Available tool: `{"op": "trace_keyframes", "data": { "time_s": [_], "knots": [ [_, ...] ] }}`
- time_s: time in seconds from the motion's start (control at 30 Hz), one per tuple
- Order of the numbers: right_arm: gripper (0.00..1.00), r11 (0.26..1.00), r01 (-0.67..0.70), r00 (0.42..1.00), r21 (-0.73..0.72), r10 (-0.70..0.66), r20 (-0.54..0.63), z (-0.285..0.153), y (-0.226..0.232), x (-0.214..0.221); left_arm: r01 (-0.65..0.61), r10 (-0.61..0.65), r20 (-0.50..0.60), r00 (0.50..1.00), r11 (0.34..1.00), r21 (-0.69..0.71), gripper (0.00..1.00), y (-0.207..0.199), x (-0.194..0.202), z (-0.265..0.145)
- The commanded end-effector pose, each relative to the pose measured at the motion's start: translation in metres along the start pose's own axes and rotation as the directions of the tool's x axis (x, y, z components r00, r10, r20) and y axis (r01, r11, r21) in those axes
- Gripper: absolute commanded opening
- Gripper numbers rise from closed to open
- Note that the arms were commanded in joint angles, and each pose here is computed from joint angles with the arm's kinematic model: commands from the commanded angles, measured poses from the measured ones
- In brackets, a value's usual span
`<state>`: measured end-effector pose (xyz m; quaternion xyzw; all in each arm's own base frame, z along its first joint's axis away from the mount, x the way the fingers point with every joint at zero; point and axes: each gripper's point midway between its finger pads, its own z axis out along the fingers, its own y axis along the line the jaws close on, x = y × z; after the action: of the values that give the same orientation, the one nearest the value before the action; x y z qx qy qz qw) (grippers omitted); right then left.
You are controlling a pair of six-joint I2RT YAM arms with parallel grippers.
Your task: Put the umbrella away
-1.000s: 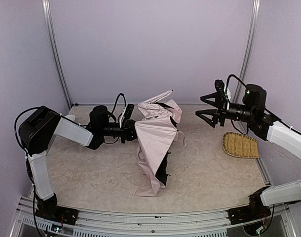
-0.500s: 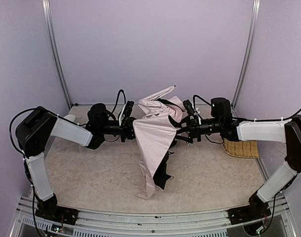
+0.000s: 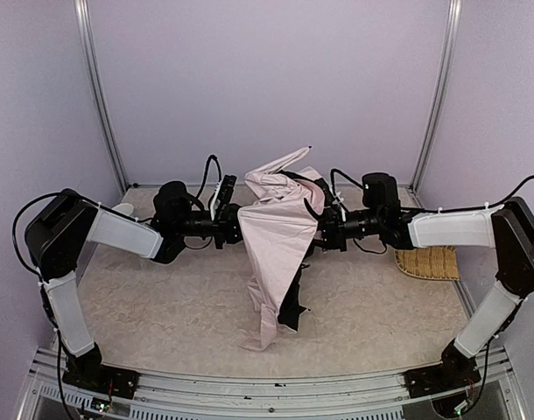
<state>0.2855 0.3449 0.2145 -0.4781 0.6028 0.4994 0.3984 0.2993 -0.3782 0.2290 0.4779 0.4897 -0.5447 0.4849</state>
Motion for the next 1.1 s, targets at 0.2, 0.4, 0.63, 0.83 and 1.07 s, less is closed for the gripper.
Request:
{"op": "trace_keyframes", "data": {
  "time_s": [0.2, 0.4, 0.63, 0.83, 1.07],
  "knots": [
    [0.00, 0.998, 0.054, 0.997, -0.012, -0.053, 0.051, -0.006, 0.000, -0.037, -0.101, 0.108, 0.048, 0.993, 0.986, -0.135, 0.35, 0.009, -0.042, -0.007],
    [0.00, 0.987, 0.154, 0.964, 0.044, -0.160, 0.213, -0.055, -0.004, -0.100, -0.175, 0.162, -0.069, 0.984, 0.901, -0.398, 0.87, 0.043, -0.045, -0.034],
    [0.00, 0.955, 0.261, 0.908, 0.145, -0.293, 0.299, -0.090, -0.015, -0.169, -0.240, 0.220, -0.101, 0.970, 0.829, -0.505, 0.93, 0.031, -0.062, -0.070],
    [0.00, 0.923, 0.365, 0.855, 0.122, -0.384, 0.350, -0.103, 0.004, -0.226, -0.258, 0.229, -0.151, 0.962, 0.941, -0.218, 0.84, -0.039, -0.004, -0.020],
    [0.00, 0.897, 0.419, 0.814, 0.142, -0.441, 0.379, -0.111, 0.018, -0.258, -0.227, 0.229, -0.015, 0.973, 0.953, -0.199, 0.95, -0.034, -0.001, 0.013]
  ]
}}
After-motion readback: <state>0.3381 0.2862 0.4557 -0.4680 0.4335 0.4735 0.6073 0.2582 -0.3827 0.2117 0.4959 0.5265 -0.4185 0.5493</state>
